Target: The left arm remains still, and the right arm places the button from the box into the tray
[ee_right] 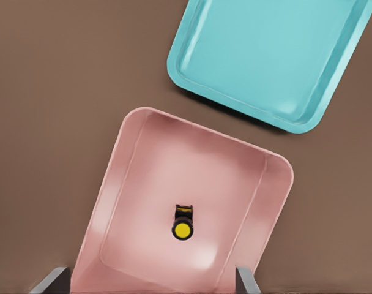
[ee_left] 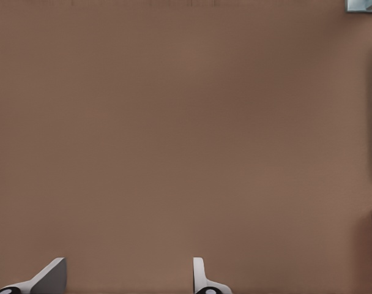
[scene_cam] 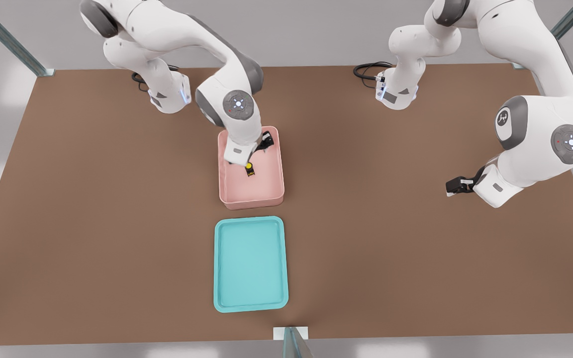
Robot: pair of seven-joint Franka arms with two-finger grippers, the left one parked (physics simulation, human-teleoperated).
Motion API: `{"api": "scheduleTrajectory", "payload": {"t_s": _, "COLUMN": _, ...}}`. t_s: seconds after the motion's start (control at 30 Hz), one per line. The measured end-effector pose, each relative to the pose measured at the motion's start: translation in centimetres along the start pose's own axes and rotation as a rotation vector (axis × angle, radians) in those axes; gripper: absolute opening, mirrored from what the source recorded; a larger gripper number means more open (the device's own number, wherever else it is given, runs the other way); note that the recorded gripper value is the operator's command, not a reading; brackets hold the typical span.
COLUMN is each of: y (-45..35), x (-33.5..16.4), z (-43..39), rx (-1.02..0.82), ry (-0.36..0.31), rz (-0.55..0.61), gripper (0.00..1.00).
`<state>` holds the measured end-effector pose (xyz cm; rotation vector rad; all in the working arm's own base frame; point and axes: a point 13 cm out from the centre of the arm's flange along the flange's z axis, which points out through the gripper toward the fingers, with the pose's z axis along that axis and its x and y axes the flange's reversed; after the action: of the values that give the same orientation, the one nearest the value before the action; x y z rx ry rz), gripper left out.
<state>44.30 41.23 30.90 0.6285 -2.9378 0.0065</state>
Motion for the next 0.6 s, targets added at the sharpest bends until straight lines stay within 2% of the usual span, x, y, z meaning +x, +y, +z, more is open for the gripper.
{"api": "scheduleTrajectory", "payload": {"t_s": 0.07, "y": -0.1, "x": 2.0, "z": 4.4, "rx": 0.019, "ry": 0.024, "rz": 0.051, "gripper": 1.00}}
{"api": "scheduleTrajectory", "payload": {"t_s": 0.17, "y": -1.4, "x": 3.4, "z": 8.7, "rx": 0.028, "ry": 0.013, "rz": 0.140, "gripper": 1.00}}
{"api": "scheduleTrajectory", "payload": {"t_s": 0.33, "y": -3.1, "x": 2.6, "z": 12.5, "rx": -0.004, "ry": -0.060, "rz": 0.273, "gripper": 1.00}}
{"api": "scheduleTrajectory", "payload": {"t_s": 0.5, "y": -0.8, "x": 0.4, "z": 13.6, "rx": -0.083, "ry": -0.175, "rz": 0.334, "gripper": 1.00}}
{"api": "scheduleTrajectory", "payload": {"t_s": 0.6, "y": 0.1, "x": 0.8, "z": 16.0, "rx": -0.111, "ry": -0.193, "rz": 0.359, "gripper": 1.00}}
